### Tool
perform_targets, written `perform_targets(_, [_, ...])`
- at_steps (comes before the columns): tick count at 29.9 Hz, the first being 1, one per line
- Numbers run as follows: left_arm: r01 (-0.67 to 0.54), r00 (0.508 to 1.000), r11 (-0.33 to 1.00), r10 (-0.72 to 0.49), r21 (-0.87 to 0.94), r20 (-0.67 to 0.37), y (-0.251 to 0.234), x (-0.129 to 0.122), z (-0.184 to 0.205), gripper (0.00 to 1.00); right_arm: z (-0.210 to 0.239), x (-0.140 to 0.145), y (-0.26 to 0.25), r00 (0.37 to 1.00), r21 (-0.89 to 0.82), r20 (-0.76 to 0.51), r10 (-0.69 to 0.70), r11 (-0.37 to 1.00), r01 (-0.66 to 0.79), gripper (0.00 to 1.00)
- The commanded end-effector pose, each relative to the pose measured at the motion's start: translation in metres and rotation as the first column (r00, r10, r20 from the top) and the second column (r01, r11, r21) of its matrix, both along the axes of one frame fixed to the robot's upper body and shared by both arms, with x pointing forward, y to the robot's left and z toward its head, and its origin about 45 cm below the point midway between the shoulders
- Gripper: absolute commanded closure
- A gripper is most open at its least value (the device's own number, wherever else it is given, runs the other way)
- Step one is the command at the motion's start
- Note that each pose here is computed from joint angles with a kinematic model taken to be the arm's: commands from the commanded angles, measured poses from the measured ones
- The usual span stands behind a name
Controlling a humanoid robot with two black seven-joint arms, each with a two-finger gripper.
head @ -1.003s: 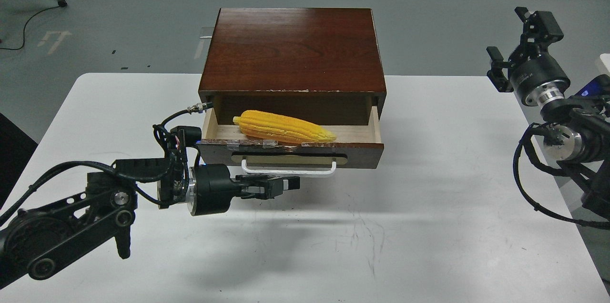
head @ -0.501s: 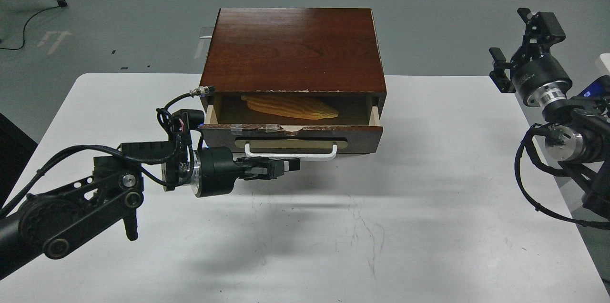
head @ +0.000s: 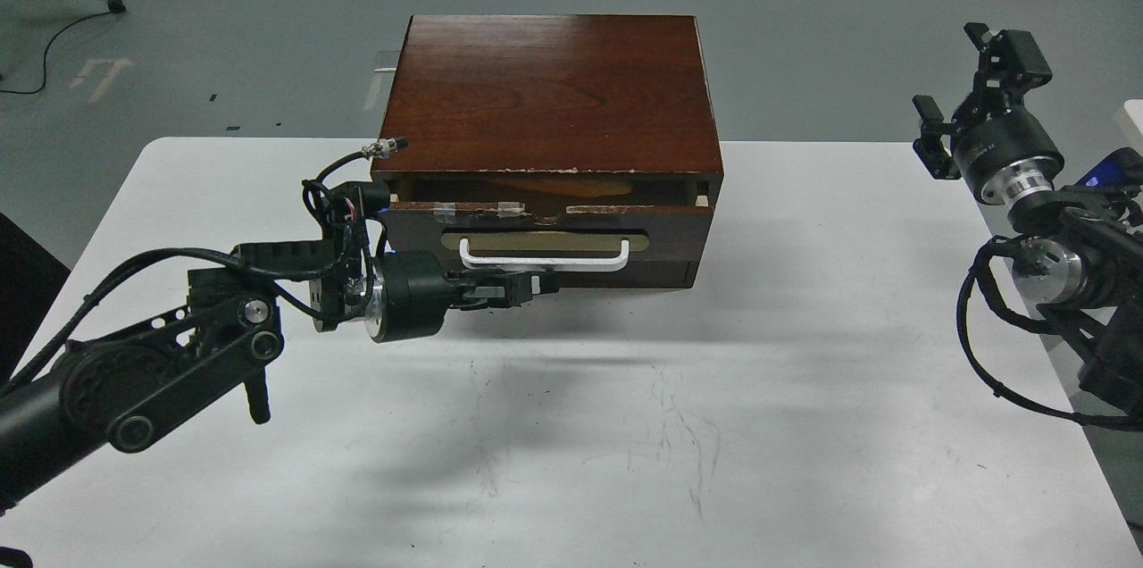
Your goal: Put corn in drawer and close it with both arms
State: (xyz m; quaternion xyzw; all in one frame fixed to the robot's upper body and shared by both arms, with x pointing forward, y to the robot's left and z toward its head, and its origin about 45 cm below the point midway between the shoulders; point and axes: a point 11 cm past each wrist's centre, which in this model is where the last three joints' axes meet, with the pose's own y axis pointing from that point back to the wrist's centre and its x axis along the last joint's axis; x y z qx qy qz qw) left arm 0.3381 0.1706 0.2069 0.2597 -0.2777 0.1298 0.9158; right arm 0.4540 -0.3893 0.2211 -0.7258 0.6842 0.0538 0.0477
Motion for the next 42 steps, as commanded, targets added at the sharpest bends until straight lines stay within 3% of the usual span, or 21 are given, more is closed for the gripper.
perform_targets(1, [-0.009,1.0,1.0,0.009,-0.005,-0.004,-0.004,0.006,-0.002,1.0,-0.001,0.0,0.001,1.0,0.001,-0.001,0.002,1.0,-0.002,0.0])
perform_targets(15, [-0.025,1.0,1.0,0.025,0.004,0.01,-0.01,0.024,0.001,1.0,0.001,-0.001,-0.003,1.0,-0.003,0.001,-0.002,1.0,0.002,0.0])
perform_targets(23, [-0.016,1.0,1.0,0.016,-0.005,0.0,-0.008,0.019,-0.001,1.0,-0.002,-0.002,-0.003,1.0,-0.012,-0.009,0.004,1.0,-0.004,0.0])
perform_targets(24, [-0.019,1.0,1.0,0.019,-0.004,-0.002,-0.007,0.019,-0.001,0.96,-0.002,-0.002,-0.003,1.0,-0.012,-0.009,0.004,1.0,-0.004,0.0])
perform_targets(25, [-0.023,1.0,0.999,0.023,-0.022,-0.02,-0.006,0.016,-0.003,0.73,-0.002,-0.002,-0.003,1.0,-0.013,-0.009,0.005,1.0,-0.005,0.0])
perform_targets(26, [-0.031,0.999,0.999,0.03,-0.034,-0.033,-0.004,0.014,-0.005,0.59,-0.002,-0.002,-0.003,1.0,-0.013,-0.009,0.005,1.0,-0.005,0.0])
perform_targets(27, [-0.049,0.997,0.995,0.044,-0.084,-0.06,-0.001,0.012,-0.002,0.2,-0.001,-0.002,-0.004,1.0,-0.014,-0.008,0.005,1.0,-0.005,0.0])
perform_targets(28, [-0.055,0.995,0.986,0.041,-0.161,-0.087,0.003,0.009,0.01,0.02,-0.001,-0.002,-0.004,1.0,-0.015,-0.007,0.004,1.0,-0.004,0.0])
perform_targets(32, [-0.07,0.988,0.882,-0.005,-0.466,-0.157,0.018,-0.002,0.069,0.02,-0.002,-0.002,-0.003,1.0,-0.022,-0.012,0.012,1.0,-0.012,0.0])
perform_targets(34, [-0.153,0.98,0.706,0.018,-0.692,-0.198,0.041,0.011,0.121,0.02,0.0,-0.001,-0.001,1.0,-0.022,-0.008,0.02,1.0,-0.02,0.0])
perform_targets(38, [-0.25,0.968,0.576,0.163,-0.778,-0.19,0.086,0.052,0.16,0.02,0.003,0.0,0.004,0.999,-0.014,0.0,0.032,0.999,-0.032,0.0])
perform_targets(40, [-0.366,0.928,0.576,0.286,-0.731,-0.239,0.117,0.074,0.151,0.02,0.005,0.001,0.008,0.999,-0.01,0.003,0.042,0.999,-0.042,0.0])
perform_targets(41, [-0.475,0.877,0.568,0.366,-0.671,-0.311,0.137,0.085,0.136,0.02,0.004,-0.001,0.014,0.998,0.001,0.002,0.063,0.998,-0.063,0.0])
perform_targets(42, [-0.61,0.79,0.521,0.453,-0.596,-0.413,0.161,0.095,0.116,0.02,0.002,-0.003,0.024,0.995,0.018,0.001,0.097,0.995,-0.097,0.0])
